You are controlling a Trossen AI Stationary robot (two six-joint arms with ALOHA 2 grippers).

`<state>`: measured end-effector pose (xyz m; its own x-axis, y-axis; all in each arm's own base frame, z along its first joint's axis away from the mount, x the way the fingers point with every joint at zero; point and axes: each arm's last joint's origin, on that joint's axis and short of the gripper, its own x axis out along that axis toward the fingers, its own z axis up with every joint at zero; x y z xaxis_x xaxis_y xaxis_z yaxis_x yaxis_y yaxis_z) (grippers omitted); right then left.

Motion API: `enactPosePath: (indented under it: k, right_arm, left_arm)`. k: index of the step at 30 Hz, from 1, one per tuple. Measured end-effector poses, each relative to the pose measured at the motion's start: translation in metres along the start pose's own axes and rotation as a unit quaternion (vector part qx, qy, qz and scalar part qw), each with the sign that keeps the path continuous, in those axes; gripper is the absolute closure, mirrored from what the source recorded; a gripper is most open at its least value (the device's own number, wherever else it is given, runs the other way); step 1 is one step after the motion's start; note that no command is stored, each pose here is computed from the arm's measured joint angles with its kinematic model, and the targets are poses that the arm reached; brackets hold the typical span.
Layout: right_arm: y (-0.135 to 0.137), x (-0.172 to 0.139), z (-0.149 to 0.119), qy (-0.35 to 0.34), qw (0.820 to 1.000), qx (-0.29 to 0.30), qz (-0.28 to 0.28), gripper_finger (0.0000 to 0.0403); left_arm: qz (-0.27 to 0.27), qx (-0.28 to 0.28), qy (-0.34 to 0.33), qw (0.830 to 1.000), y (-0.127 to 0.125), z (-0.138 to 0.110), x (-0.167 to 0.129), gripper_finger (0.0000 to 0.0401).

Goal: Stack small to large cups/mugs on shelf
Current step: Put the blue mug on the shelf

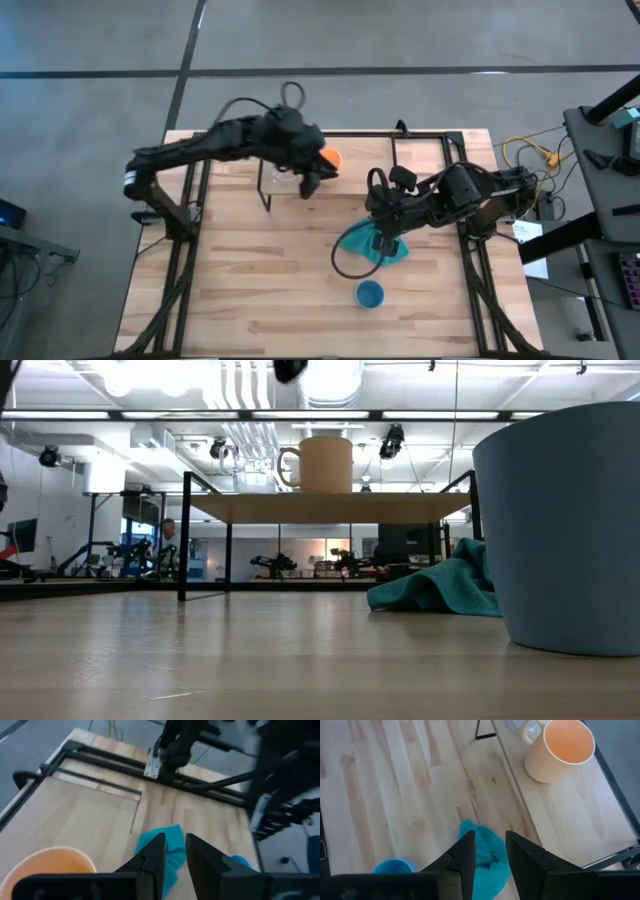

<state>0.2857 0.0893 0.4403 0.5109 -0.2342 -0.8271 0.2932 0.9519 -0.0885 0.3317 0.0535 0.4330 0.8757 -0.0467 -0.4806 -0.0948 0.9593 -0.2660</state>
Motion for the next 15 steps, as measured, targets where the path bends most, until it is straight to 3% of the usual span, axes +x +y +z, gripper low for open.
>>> enactPosePath:
  k: [9,15]
  right_arm:
    - [-0.007,-0.011,-0.003,-0.012,1.0,-0.004,0.008,0.0301]
    - [-0.005,-0.008,-0.008,0.021,0.998,-0.03,0.049,0.0301]
  left_arm:
    - [0.002,-0.005,0.024,1.0,-0.019,-0.017,-0.093,0.034]
    - [0.003,-0.014,0.026,1.0,-0.023,-0.034,-0.122,0.034]
